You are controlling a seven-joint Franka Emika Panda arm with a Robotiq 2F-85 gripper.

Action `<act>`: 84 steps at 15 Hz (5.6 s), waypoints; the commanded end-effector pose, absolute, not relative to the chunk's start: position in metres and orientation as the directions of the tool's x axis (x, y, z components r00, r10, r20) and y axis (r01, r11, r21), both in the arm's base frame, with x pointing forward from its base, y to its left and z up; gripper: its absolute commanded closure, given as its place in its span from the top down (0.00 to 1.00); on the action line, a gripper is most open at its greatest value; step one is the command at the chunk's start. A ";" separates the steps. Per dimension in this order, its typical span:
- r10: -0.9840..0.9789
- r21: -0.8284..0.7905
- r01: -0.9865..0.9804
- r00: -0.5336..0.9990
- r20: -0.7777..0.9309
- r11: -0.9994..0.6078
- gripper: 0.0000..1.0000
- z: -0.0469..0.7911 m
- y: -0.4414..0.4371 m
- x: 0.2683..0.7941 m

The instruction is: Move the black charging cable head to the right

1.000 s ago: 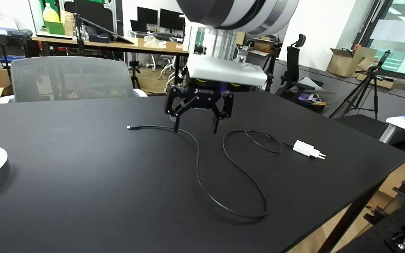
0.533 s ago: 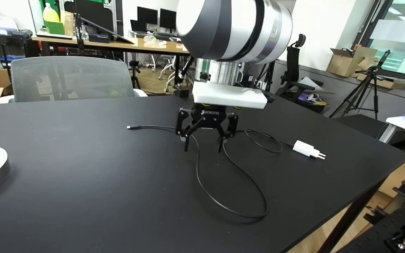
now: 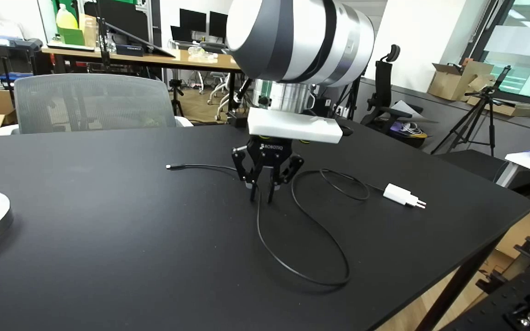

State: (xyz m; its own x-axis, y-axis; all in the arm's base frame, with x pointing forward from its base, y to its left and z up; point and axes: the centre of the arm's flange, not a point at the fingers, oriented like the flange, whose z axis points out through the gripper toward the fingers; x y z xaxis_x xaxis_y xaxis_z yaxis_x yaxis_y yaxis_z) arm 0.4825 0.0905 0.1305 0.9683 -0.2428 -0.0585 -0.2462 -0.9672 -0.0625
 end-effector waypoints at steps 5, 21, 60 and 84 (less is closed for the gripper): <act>-0.242 -0.069 -0.243 0.970 -0.021 -0.968 0.01 0.141 0.097 0.488; -0.249 0.029 -0.248 0.968 -0.039 -0.968 0.02 0.263 0.122 0.423; -0.808 -0.057 -0.810 0.587 -0.049 -0.584 0.02 0.283 -0.052 0.364; -0.982 -0.080 -0.996 0.058 -0.179 -0.044 0.02 0.148 -0.144 0.374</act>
State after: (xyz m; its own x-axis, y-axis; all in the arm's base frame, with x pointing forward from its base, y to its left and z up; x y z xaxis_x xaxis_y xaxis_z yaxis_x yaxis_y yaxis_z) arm 0.3635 -0.1372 0.1612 0.0551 -0.9874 -0.1481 -0.9964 -0.0447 -0.0722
